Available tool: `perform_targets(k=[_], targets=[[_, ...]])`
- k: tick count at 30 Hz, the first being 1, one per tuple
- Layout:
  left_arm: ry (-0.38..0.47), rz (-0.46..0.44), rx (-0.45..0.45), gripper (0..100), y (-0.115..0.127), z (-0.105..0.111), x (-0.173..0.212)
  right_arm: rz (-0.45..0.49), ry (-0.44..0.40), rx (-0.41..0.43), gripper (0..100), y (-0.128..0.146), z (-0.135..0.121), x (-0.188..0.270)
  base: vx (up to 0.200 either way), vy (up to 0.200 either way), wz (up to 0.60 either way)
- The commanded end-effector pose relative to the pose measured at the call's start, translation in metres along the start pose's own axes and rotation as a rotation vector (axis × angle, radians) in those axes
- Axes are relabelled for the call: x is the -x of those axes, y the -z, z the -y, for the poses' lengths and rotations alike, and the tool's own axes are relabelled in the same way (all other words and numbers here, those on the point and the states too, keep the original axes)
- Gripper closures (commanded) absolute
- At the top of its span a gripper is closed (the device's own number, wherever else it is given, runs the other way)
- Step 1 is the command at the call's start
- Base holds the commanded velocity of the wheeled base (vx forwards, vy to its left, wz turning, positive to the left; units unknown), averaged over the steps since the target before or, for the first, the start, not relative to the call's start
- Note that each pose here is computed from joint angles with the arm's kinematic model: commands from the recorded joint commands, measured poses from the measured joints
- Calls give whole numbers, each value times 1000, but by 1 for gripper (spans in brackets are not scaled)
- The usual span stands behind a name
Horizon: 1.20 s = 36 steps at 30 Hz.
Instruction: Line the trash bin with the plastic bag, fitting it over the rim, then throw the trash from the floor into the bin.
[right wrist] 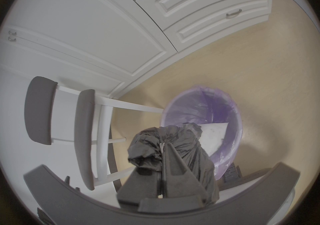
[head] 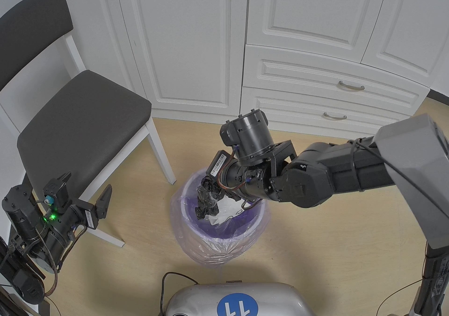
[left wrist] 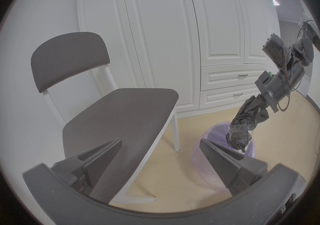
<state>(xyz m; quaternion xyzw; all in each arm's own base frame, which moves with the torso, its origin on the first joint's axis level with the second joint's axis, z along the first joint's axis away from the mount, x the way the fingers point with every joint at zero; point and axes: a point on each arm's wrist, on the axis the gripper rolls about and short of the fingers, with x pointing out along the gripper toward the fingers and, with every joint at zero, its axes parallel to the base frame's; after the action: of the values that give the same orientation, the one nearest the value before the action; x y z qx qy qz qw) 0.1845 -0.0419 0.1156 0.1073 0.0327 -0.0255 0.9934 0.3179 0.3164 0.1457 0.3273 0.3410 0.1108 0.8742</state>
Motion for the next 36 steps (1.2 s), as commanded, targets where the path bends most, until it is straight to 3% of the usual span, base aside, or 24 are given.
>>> perform_targets(k=[1,15,27,36], targets=[[-8,-5,-3,0,1,-2,1,-1,25,-23,100,15,19,-37,0,0,0],[16,-31,-8,0,7,-1,3,1,13,-29,100,24,24,-44,0,0,0],[36,-65,-4,0,14,-6,-4,-47,87,12,100,41,44,-60,0,0,0],[-5,-102,-2,0,22,-14,-12,-60,110,18,100,53,53,-79,0,0,0]])
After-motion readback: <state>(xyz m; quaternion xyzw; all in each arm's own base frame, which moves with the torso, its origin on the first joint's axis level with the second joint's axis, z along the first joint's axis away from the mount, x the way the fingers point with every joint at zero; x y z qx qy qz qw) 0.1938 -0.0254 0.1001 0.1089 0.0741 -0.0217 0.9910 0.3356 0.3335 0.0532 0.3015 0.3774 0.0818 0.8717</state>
